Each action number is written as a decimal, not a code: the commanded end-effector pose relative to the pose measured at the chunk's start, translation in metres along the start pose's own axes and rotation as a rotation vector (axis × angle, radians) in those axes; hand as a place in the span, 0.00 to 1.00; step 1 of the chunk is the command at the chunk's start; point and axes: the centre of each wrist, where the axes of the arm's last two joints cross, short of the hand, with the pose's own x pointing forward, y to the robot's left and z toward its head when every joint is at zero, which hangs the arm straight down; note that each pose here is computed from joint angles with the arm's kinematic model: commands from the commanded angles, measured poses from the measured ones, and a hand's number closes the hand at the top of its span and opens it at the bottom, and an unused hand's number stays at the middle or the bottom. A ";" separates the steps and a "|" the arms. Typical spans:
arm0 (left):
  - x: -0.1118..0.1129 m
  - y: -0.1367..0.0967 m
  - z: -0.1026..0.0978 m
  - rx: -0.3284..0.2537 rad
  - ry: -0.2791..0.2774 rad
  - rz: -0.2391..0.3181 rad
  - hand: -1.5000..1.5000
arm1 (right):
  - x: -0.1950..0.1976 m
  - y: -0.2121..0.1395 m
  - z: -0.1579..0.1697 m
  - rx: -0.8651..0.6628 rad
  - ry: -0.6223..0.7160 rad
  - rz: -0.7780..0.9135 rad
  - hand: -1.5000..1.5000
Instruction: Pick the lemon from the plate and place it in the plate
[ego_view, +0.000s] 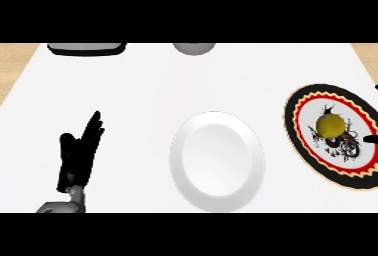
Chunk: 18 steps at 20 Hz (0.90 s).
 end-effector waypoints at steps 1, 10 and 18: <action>0.003 -0.005 0.002 -0.009 -0.010 0.008 0.50 | -0.009 -0.021 0.014 0.011 -0.031 -0.104 0.00; 0.012 0.007 -0.015 -0.020 -0.004 -0.002 0.50 | -0.020 -0.010 0.023 0.054 -0.096 -0.119 0.00; -0.005 0.005 -0.010 -0.016 -0.008 -0.002 0.50 | -0.042 0.004 0.035 0.014 -0.038 -0.041 0.00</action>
